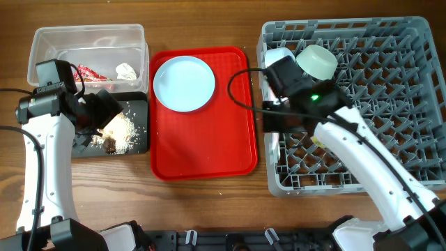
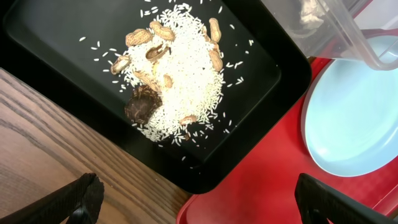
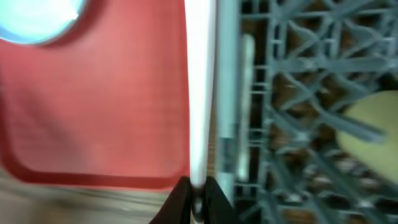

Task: Sort waste into correct bins and load items into the dishwasher rack
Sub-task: 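Grasp the white fork with the right gripper and place it in the rack, then grasp the light blue plate with the right gripper, stand it in the rack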

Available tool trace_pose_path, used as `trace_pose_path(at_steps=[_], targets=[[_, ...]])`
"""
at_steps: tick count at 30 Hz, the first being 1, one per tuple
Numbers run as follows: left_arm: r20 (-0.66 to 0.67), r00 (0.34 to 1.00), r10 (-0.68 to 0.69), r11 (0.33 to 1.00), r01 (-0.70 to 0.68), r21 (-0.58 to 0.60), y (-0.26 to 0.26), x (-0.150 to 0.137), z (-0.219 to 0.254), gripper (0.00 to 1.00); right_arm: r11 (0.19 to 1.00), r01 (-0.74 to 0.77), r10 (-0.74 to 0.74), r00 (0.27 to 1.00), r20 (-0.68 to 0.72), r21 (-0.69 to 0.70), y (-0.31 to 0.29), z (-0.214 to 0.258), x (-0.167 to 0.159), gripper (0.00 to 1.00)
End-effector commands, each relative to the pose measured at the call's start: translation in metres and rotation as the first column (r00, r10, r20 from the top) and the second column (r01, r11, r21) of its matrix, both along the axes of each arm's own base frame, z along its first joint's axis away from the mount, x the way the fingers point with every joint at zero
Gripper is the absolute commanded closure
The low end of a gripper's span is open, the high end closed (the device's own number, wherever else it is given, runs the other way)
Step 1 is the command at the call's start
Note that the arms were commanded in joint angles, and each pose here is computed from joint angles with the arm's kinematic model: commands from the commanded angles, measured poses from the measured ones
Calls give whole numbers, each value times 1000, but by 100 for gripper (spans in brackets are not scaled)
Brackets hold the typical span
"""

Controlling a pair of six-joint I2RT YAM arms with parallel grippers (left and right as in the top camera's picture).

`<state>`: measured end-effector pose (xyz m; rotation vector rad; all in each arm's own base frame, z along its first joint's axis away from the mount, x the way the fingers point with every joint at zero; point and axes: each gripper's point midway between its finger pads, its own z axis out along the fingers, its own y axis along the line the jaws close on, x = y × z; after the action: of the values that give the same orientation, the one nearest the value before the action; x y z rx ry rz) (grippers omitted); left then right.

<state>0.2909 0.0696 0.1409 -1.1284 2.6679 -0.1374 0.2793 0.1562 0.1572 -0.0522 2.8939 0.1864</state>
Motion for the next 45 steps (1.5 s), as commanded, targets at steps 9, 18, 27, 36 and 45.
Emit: trace_pose_path(at_steps=[9, 18, 27, 36, 45], targets=[[21, 1000, 12, 1000, -12, -5, 0, 1, 5, 0, 987, -60, 45, 994, -100, -149, -28, -43, 17, 61], [21, 1000, 12, 1000, -12, -5, 0, 1, 5, 0, 913, -259, 109, 899, 424, 316, 95, 60, 118, 20], [22, 1000, 12, 1000, -12, -5, 0, 1, 5, 0, 923, -91, 26, 984, 177, 374, 163, -108, 141, 20], [22, 1000, 12, 1000, -12, -5, 0, 1, 5, 0, 967, 131, -145, 988, 48, 219, 144, -163, 120, 59], [22, 1000, 12, 1000, -12, -5, 0, 1, 5, 0, 979, 193, -191, 981, -42, 71, 77, -130, 98, 96]])
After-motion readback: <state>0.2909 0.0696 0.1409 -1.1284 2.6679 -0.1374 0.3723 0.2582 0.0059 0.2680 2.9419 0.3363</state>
